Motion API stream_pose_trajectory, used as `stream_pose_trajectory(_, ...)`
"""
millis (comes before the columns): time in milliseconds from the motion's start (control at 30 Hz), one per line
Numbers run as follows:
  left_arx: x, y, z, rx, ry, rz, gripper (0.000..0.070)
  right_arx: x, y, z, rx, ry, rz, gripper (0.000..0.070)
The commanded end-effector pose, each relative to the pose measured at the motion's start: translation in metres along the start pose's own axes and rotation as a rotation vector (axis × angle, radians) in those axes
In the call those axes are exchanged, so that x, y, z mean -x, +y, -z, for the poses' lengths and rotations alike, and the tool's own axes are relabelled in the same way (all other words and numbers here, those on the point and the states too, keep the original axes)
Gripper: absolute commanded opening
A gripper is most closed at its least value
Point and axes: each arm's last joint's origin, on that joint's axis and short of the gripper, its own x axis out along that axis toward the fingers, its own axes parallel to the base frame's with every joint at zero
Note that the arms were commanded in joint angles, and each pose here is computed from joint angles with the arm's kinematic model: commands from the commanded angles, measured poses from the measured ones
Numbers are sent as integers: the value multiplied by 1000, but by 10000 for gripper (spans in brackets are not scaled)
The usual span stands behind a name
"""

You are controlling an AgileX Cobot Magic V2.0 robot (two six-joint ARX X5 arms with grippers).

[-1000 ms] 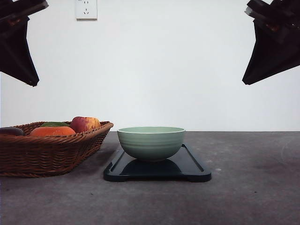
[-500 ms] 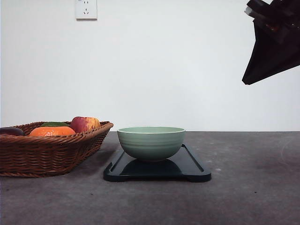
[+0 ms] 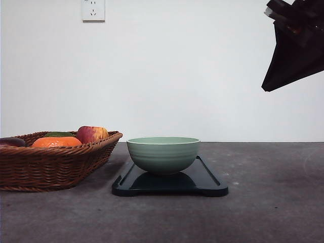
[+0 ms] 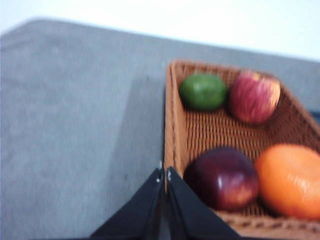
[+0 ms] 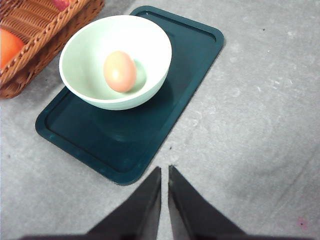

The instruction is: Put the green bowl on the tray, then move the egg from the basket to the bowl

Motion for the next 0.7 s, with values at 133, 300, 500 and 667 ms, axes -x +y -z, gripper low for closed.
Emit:
stream_pose_trajectory(133,-4,1,8,-20,-37,3,1,0,1,-2,8,-11,-4,15)
stream_pose_trajectory(300,-4,1,7,-20,-38,3,1,0,1,-2,8,-11,-4,16)
stream_pose_trajectory(500,-4,1,7,-20,-38,3,1,0,1,-2,8,-11,-4,15)
stream_pose_trajectory(667,-4,1,7,-20,-38,3,1,0,1,-3,38,-18,2,16)
